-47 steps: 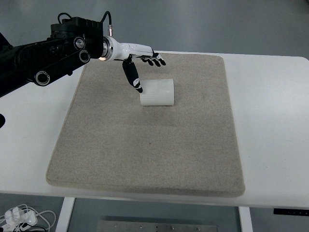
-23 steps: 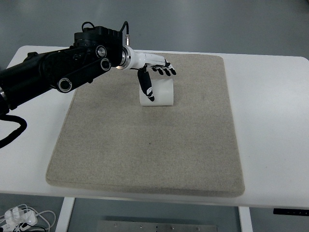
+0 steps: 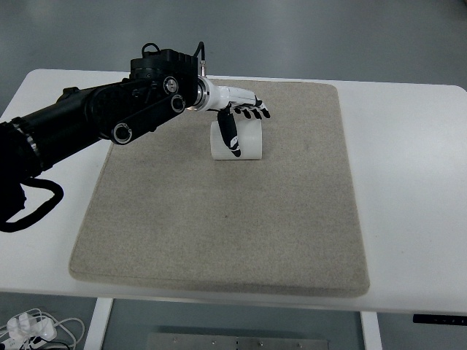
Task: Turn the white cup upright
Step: 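Lower the left hand and close its fingers around the cup's body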
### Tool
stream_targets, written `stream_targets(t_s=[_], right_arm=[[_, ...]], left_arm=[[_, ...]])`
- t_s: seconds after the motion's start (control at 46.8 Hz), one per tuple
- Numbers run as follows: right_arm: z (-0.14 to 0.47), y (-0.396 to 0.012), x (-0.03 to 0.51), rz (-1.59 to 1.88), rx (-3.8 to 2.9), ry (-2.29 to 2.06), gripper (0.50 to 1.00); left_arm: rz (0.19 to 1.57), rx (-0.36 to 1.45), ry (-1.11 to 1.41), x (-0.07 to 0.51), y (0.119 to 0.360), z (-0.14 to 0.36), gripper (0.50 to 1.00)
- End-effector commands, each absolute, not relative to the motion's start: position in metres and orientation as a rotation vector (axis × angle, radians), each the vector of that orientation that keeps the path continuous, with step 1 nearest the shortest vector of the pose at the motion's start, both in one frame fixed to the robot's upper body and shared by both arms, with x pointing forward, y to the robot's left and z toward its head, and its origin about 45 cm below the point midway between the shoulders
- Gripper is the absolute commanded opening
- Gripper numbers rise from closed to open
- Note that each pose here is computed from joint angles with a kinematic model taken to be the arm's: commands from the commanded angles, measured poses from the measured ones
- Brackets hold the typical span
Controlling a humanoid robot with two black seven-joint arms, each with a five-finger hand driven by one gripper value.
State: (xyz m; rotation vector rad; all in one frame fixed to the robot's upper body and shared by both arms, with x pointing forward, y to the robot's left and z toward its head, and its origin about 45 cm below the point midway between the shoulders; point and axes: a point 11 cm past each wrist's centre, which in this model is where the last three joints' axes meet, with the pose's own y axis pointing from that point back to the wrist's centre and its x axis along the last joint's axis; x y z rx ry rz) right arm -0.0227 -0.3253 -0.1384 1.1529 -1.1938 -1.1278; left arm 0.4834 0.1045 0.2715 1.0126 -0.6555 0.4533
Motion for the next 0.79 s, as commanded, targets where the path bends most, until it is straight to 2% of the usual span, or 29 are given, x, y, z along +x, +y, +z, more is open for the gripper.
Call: stream_targets(t_s=[0.0, 0.278, 0.384, 0.491, 0.641, 0.769], right_arm=[[-0.1384, -0.3253, -0.0226, -1.128, 1.153, -1.194, 0.952], [-0.1384, -0.3253, -0.0226, -1.129, 1.152, -1.195, 0.952], [-0.1384, -0.3253, -0.0226, -1.128, 1.153, -1.194, 0.952], [-0.1384, -0.3253, -0.0226, -1.128, 1.153, -1.194, 0.952], [-0.1384, -0.3253, -0.0226, -1.128, 1.153, -1.194, 0.952], [-0.1384, -0.3253, -0.0226, -1.128, 1.153, -1.194, 0.952]], left_arm=[[0.448, 1.014, -0.651, 0.4822, 0.1022, 0.2681, 0.984], [0.446, 1.017, -0.645, 0.4819, 0.1008, 0.2644, 0.975], [0.446, 1.018, -0.645, 0.4820, 0.1012, 0.2641, 0.954], [0.452, 1.023, -0.643, 0.4833, 0.1035, 0.2638, 0.889], [0.451, 1.025, -0.647, 0.4837, 0.1040, 0.2646, 0.744], [0.447, 1.021, -0.646, 0.4830, 0.1029, 0.2647, 0.673]])
